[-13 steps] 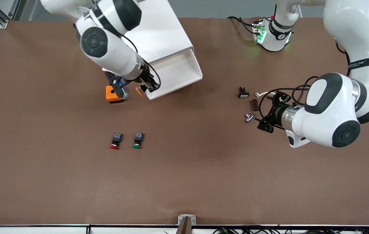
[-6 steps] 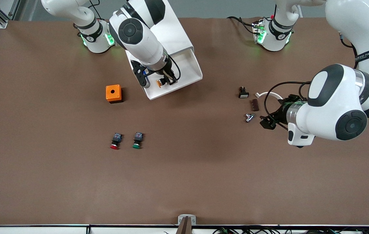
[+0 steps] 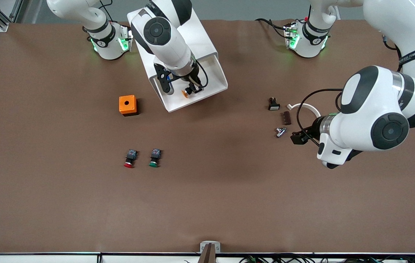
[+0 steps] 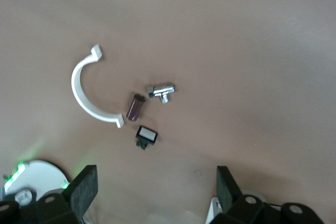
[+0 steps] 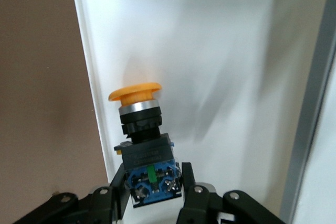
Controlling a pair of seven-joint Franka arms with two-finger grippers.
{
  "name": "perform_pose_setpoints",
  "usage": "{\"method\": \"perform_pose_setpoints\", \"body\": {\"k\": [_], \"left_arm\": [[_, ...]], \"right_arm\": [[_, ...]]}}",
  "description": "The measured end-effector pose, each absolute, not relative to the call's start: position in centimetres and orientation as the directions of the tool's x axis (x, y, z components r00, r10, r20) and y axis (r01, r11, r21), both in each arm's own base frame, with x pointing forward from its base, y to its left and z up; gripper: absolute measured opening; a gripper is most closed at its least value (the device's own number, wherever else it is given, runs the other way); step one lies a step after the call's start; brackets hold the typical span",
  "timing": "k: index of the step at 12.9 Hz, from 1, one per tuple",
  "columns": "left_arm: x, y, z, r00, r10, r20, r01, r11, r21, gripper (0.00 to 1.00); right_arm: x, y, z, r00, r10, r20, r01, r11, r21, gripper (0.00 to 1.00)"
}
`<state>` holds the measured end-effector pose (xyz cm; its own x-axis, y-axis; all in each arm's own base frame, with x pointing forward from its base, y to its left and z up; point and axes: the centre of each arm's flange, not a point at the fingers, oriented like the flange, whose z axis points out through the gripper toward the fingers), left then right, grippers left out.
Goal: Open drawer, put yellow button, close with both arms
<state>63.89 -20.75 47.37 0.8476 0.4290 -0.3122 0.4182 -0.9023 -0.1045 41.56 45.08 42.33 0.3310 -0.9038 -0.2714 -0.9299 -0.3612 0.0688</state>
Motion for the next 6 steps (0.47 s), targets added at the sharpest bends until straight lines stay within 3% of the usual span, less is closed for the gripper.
{"method": "perform_pose_setpoints", "body": {"k": [5, 6], "left_arm": [[62.8, -22.7, 47.3, 0.904, 0.316, -0.289, 0.303, -0.949, -0.091, 0.99], [62.6, -23.0, 46.4, 0.907, 0.302, -0.294, 0.285, -0.953, -0.100, 0.99]], "right_arm": [[42.9, 43.9, 42.4, 0.335, -0.914, -0.231, -0.934, -0.353, 0.042, 0.97], [43.9, 43.2, 42.8, 0.322, -0.919, -0.228, -0.941, -0.337, 0.026, 0.99]]}}
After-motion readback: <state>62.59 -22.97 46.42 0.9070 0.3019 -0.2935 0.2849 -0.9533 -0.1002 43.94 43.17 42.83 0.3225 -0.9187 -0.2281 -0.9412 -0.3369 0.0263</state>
